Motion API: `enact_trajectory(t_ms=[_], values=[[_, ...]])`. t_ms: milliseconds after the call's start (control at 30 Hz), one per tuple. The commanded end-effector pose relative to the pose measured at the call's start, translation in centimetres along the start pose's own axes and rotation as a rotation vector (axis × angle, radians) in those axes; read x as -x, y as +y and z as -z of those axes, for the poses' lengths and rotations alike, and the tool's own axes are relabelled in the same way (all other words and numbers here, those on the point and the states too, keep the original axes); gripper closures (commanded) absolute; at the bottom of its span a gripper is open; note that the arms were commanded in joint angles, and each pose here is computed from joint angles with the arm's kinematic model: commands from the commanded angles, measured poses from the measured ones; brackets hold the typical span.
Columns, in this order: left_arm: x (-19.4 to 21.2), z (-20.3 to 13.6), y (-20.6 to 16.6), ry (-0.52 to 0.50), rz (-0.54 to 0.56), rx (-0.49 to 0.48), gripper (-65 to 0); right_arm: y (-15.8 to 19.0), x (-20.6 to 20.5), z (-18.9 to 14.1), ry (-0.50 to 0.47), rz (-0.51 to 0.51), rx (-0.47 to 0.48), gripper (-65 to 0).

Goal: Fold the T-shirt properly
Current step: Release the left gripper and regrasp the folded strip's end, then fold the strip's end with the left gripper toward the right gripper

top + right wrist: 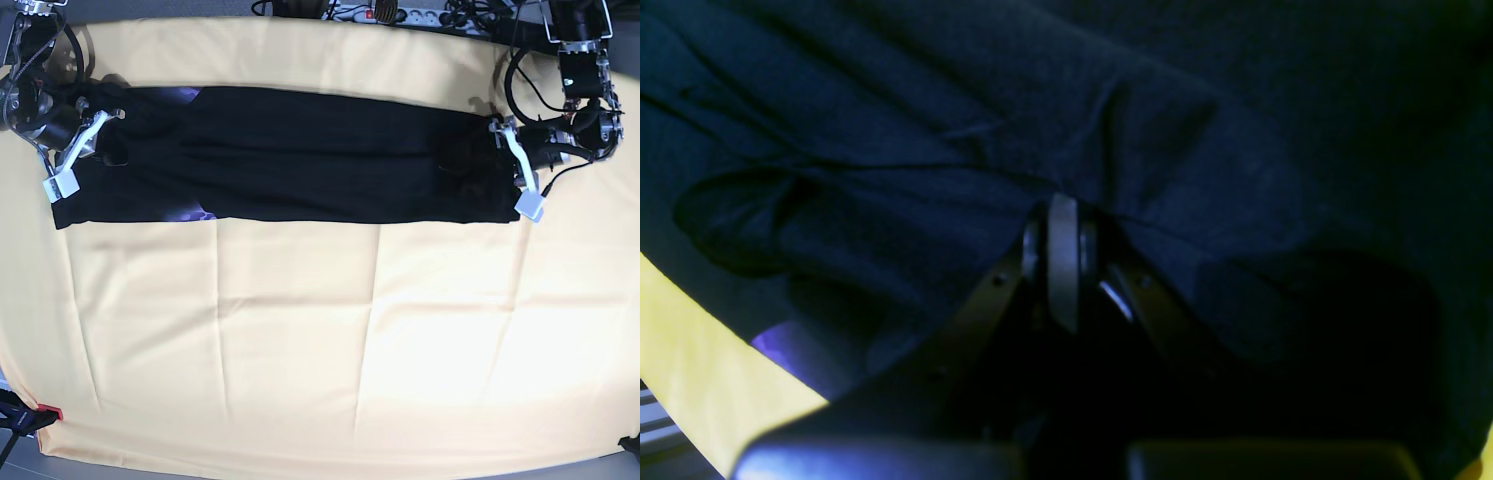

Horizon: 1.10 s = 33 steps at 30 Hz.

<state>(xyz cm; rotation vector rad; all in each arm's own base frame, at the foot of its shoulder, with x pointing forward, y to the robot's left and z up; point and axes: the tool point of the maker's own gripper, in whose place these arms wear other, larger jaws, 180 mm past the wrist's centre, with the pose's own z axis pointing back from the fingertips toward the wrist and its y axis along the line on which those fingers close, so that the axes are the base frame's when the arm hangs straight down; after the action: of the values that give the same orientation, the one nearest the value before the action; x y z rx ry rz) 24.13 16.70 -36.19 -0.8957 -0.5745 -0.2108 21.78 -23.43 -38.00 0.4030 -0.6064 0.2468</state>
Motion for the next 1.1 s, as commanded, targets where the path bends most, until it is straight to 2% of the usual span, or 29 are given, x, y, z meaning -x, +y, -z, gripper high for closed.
enact_trajectory(t_ms=[0, 100, 133, 300, 433, 600, 667, 733, 933, 1067], values=[[0.0, -0.7, 0.8, 0.024, 0.002, -0.044, 0.0, -0.2, -0.8, -0.5, -0.017, -0.008, -0.002, -7.1], [-0.8, -1.5, 1.5, -0.009, -0.013, -0.075, 0.0, 0.8, -2.5, -0.8, -0.092, 0.019, -0.066, -30.2], [-1.2, -1.9, 1.8, -0.025, -0.021, -0.089, 0.0, 1.0, -3.3, -0.9, -0.124, 0.026, -0.083, -33.9], [-2.9, -4.7, 3.1, -0.109, -0.023, -0.155, 0.0, 2.1, -8.4, -2.5, -0.272, 0.040, -0.192, -34.5], [-4.3, -8.0, 4.4, -0.139, 0.003, -0.233, 0.0, 2.9, -10.4, -4.0, -0.292, 0.021, -0.277, -34.5], [-6.0, -11.7, 5.1, -0.116, 0.060, -0.306, 0.0, 2.4, -10.6, -4.7, -0.285, 0.011, -0.265, -34.5], [-6.5, -12.0, 4.1, -0.124, 0.066, -0.259, 0.0, 2.5, -10.3, -4.5, -0.280, 0.017, -0.269, -34.5], [-7.2, -11.8, 2.5, -0.165, 0.071, -0.169, 0.0, 2.7, -9.9, -4.3, -0.273, 0.027, -0.274, -34.5], [-6.9, -9.6, 0.9, -0.186, 0.060, -0.114, 0.0, 3.5, -9.0, -3.2, -0.270, 0.065, -0.291, -34.5], [-6.4, -6.8, -2.7, -0.185, 0.138, -0.037, 0.0, 4.2, -8.9, -2.6, -0.280, 0.079, -0.313, -34.5]])
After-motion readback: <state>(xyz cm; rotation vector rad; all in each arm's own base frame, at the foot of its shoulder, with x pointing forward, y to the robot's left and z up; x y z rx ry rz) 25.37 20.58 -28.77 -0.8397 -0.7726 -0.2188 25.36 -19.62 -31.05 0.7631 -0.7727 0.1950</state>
